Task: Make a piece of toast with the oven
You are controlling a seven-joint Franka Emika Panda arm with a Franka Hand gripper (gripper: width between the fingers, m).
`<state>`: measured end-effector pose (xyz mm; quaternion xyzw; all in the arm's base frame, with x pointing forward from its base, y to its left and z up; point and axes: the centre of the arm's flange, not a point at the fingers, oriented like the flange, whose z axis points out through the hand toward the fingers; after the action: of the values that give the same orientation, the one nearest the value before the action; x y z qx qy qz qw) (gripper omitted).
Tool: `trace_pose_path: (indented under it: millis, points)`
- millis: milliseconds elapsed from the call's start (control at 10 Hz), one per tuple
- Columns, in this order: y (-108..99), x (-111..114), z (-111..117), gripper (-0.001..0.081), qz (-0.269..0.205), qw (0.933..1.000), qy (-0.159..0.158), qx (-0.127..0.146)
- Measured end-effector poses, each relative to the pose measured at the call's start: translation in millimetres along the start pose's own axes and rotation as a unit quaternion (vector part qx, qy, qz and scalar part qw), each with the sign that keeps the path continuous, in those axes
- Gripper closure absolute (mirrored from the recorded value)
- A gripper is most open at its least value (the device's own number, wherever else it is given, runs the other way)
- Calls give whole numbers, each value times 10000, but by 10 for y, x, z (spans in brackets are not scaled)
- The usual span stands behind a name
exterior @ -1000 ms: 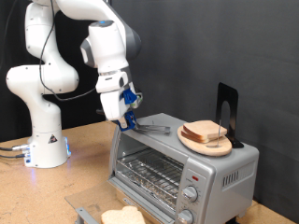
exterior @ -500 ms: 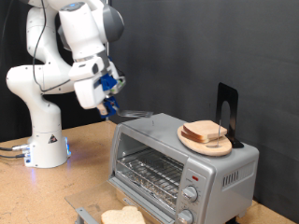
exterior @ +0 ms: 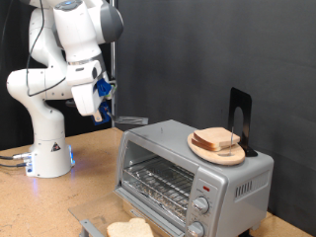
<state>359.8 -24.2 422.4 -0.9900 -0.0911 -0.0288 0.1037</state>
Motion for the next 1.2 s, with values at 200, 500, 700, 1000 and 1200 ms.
trace_pose_path:
  millis: [200, 500, 700, 1000, 1200]
  points:
    - [259, -103, -21, 402, -814, 9951, -257, -499]
    - [533, -58, -12, 402, -1181, 9892, -386, -779]
    - [604, -154, 22, 402, -2031, 9758, -216, -778]
    - [974, -208, 132, 402, -2560, 9562, -159, -1410]
    - [1205, -53, 226, 402, -2092, 9651, -453, -1511]
